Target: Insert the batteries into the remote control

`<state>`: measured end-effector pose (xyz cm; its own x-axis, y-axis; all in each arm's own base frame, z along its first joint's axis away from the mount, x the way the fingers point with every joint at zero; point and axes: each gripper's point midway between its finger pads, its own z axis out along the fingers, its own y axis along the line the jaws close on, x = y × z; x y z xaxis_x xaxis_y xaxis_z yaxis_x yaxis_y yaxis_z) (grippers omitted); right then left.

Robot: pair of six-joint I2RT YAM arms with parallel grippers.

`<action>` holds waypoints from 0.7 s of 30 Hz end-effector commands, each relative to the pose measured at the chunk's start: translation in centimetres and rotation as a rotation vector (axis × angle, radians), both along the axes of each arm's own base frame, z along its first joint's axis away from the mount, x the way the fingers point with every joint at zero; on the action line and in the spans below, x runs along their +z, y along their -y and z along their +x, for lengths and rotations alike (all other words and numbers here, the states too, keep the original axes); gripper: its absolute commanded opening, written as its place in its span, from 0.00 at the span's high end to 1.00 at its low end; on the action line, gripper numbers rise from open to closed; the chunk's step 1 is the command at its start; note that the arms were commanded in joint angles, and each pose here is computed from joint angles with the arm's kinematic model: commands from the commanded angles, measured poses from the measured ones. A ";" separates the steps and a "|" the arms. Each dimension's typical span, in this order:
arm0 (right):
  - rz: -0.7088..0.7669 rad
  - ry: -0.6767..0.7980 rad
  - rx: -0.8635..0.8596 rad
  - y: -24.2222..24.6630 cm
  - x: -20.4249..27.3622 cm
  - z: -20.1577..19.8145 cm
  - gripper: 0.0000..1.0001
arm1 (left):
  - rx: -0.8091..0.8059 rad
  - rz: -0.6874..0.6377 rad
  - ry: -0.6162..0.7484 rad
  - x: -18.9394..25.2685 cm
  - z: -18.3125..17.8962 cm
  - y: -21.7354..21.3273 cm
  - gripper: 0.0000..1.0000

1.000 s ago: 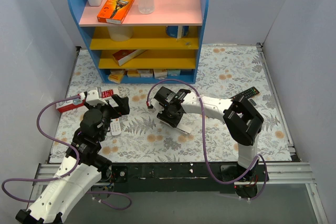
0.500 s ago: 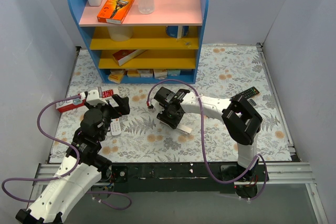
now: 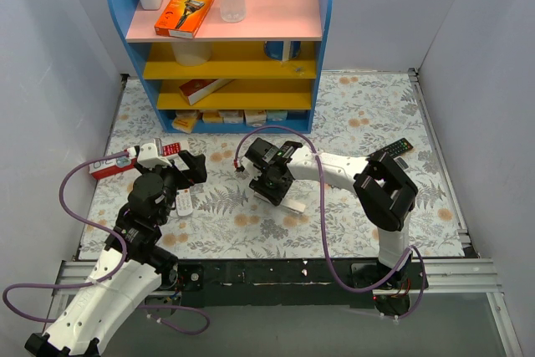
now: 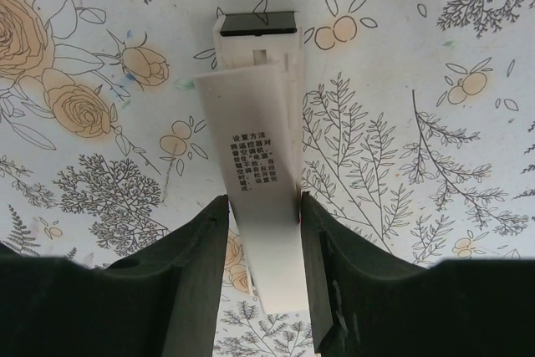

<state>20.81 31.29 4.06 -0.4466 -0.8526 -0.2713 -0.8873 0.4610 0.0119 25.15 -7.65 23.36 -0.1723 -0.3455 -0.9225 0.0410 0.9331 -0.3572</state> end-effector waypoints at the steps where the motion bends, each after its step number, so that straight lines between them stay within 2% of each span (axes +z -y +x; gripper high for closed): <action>1: 0.053 -0.020 -0.003 -0.9 2.1 -0.4 0.53 | -0.007 -0.005 0.002 0.0 -0.1 0.1 0.02; 7: 0.064 -0.015 -0.011 -0.9 2.7 -0.4 0.52 | -0.015 -0.010 -0.002 -0.1 -0.1 0.3 0.02; 12: 0.085 0.005 -0.018 -1.2 3.6 -0.2 0.44 | -0.055 -0.046 -0.018 -0.2 -0.3 1.2 0.02; 21: 0.175 0.061 -0.055 -1.3 6.4 0.1 0.40 | -0.199 -0.161 -0.181 -3.7 -0.5 5.2 0.02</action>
